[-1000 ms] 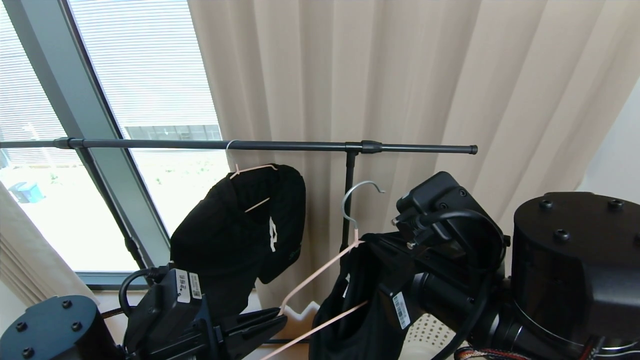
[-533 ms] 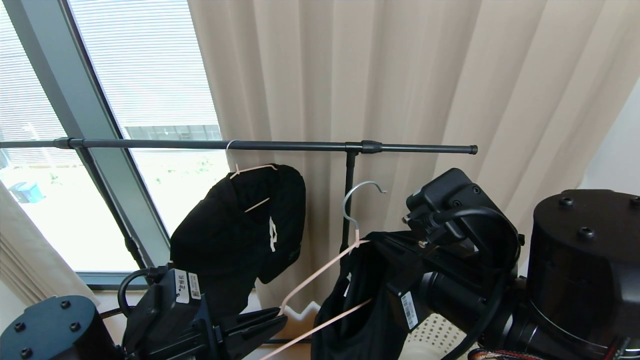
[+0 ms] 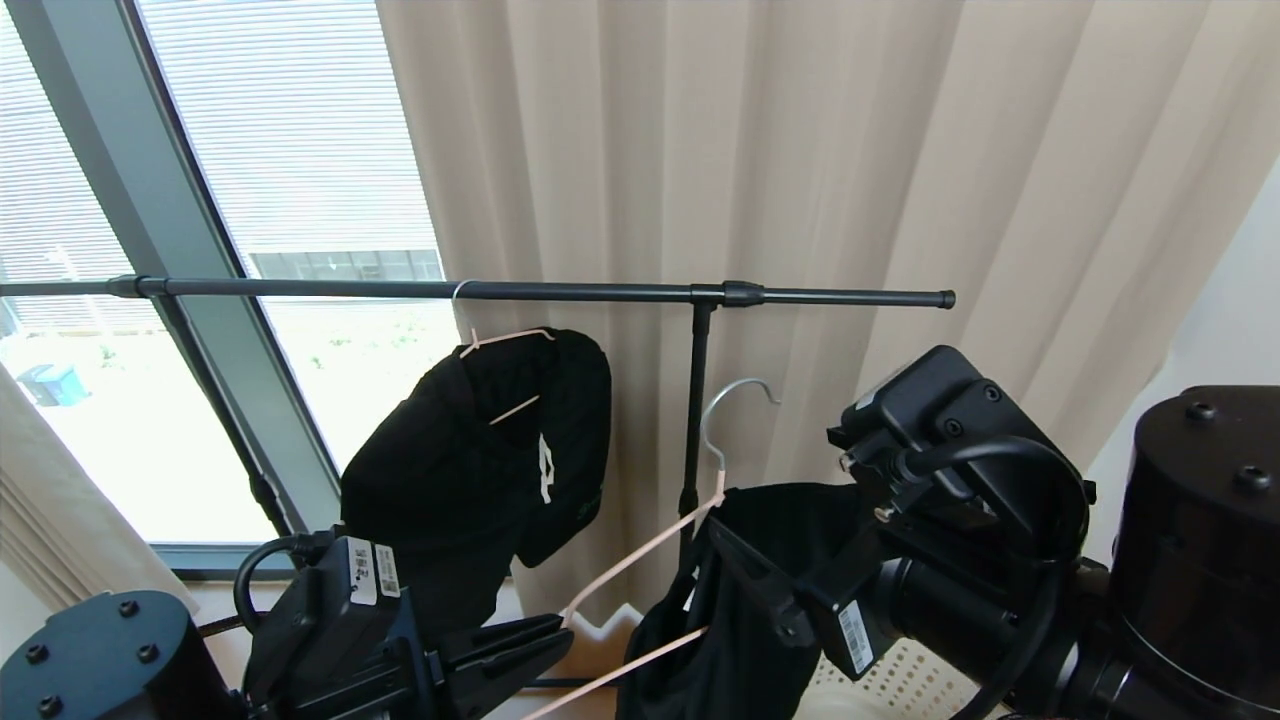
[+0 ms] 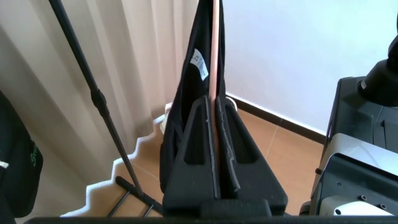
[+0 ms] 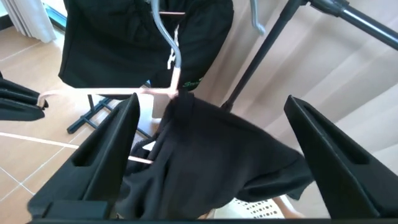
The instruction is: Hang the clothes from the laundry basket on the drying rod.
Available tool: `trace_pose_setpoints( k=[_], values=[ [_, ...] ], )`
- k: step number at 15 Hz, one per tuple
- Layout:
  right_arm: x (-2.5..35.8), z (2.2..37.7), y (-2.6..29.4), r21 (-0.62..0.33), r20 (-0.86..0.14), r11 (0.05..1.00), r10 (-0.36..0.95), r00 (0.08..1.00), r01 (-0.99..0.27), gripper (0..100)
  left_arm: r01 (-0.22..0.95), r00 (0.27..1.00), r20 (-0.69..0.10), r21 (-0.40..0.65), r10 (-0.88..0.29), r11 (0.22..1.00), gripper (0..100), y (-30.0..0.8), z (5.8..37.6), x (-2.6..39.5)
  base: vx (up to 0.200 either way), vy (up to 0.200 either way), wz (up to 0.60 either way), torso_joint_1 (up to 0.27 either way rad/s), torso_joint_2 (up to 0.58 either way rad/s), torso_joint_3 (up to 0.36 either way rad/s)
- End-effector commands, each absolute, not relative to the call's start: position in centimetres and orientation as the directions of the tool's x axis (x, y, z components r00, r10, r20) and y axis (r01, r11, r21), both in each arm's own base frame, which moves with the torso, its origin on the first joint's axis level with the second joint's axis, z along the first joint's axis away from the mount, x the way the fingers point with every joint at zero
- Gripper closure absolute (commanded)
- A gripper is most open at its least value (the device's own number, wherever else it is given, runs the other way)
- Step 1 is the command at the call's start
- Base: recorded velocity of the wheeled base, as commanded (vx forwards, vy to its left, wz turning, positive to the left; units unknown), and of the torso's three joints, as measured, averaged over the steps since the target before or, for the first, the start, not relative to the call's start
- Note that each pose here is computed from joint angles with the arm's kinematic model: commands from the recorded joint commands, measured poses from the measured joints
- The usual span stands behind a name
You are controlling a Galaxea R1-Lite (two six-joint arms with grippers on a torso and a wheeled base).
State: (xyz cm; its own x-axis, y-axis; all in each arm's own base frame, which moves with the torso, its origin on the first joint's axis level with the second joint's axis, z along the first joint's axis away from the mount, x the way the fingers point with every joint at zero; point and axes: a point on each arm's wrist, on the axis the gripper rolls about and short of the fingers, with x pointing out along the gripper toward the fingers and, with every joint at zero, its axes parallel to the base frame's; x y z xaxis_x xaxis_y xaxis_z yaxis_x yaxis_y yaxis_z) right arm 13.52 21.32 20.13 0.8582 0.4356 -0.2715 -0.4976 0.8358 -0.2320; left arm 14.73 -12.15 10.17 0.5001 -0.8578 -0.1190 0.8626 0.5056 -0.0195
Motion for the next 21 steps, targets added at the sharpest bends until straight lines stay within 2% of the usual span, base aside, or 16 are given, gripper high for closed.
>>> trace_pose_setpoints(
  k=[1, 3, 5, 7, 8, 9, 11, 13, 16, 18, 21],
  values=[
    [13.4, 20.3, 20.9, -0.235, -0.265, 0.838, 0.432, 0.862, -0.492, 0, 0.863, 0.501, -0.110, -0.016, -0.858, 0.505, 100, -12.1, 10.3, 14.7, 0.000, 0.000, 0.00, 0.000, 0.00, 0.000],
    [13.5, 20.4, 20.0, -0.264, -0.260, 0.837, 0.416, 0.871, -0.479, 0, 0.863, 0.501, -0.107, -0.016, -0.859, 0.506, 100, -12.1, 10.4, 14.6, 0.000, 0.000, 0.00, 0.000, 0.00, 0.000],
    [13.8, 20.6, 17.1, -0.398, -0.258, 0.787, 0.396, 0.881, -0.471, 0, 0.863, 0.502, -0.095, -0.011, -0.860, 0.505, 100, -12.0, 10.7, 14.5, 0.000, 0.000, 0.00, 0.000, 0.00, 0.000],
    [15.2, 20.4, 14.7, -0.432, -0.285, 0.713, 0.473, 0.834, -0.552, 0, 0.863, 0.502, -0.093, -0.010, -0.860, 0.505, 100, -12.0, 10.7, 14.5, 0.000, 0.000, 0.00, 0.000, 0.00, 0.000],
    [15.3, 20.4, 14.6, -0.433, -0.287, 0.712, 0.472, 0.833, -0.553, 0, 0.863, 0.502, -0.093, -0.010, -0.860, 0.505, 100, -12.0, 10.7, 14.5, 0.000, 0.000, 0.00, 0.000, 0.00, 0.000],
    [17.3, 20.5, 12.4, -0.419, -0.355, 0.658, 0.515, 0.780, -0.625, 0, 0.864, 0.501, -0.093, -0.010, -0.860, 0.504, 100, -12.0, 10.7, 14.5, 0.000, 0.000, 0.00, 0.000, 0.00, 0.000],
    [19.1, 21.1, 10.1, -0.339, -0.405, 0.525, 0.667, 0.625, -0.781, 0, 0.864, 0.501, -0.093, -0.009, -0.860, 0.504, 100, -12.0, 10.7, 14.5, 0.000, 0.000, 0.00, 0.000, 0.00, 0.000],
    [22.8, 20.6, 7.3, -0.340, -0.446, 0.417, 0.718, 0.534, -0.843, 0, 0.866, 0.497, -0.094, -0.006, -0.863, 0.500, 100, -12.0, 10.7, 14.5, 0.000, 0.000, 0.00, 0.000, 0.00, 0.000],
    [26.7, 18.9, 5.0, -0.306, -0.466, 0.236, 0.808, 0.361, -0.922, 0, 0.872, 0.488, -0.093, -0.004, -0.868, 0.490, 100, -12.1, 10.7, 14.4, 0.000, 0.000, 0.00, 0.000, 0.00, 0.000],
    [27.4, 18.6, 4.6, -0.249, -0.448, 0.140, 0.861, 0.242, -0.958, 0, 0.878, 0.476, -0.093, -0.001, -0.875, 0.478, 100, -12.3, 10.7, 14.2, 0.000, 0.000, 0.00, 0.000, 0.00, 0.000],
    [27.9, 17.8, 6.2, -0.206, -0.459, 0.065, 0.875, 0.155, -0.976, 0, 0.885, 0.464, -0.092, 0.004, -0.881, 0.465, 100, -12.5, 10.7, 14.0, 0.000, 0.000, 0.00, 0.000, 0.00, 0.000]
  ],
)
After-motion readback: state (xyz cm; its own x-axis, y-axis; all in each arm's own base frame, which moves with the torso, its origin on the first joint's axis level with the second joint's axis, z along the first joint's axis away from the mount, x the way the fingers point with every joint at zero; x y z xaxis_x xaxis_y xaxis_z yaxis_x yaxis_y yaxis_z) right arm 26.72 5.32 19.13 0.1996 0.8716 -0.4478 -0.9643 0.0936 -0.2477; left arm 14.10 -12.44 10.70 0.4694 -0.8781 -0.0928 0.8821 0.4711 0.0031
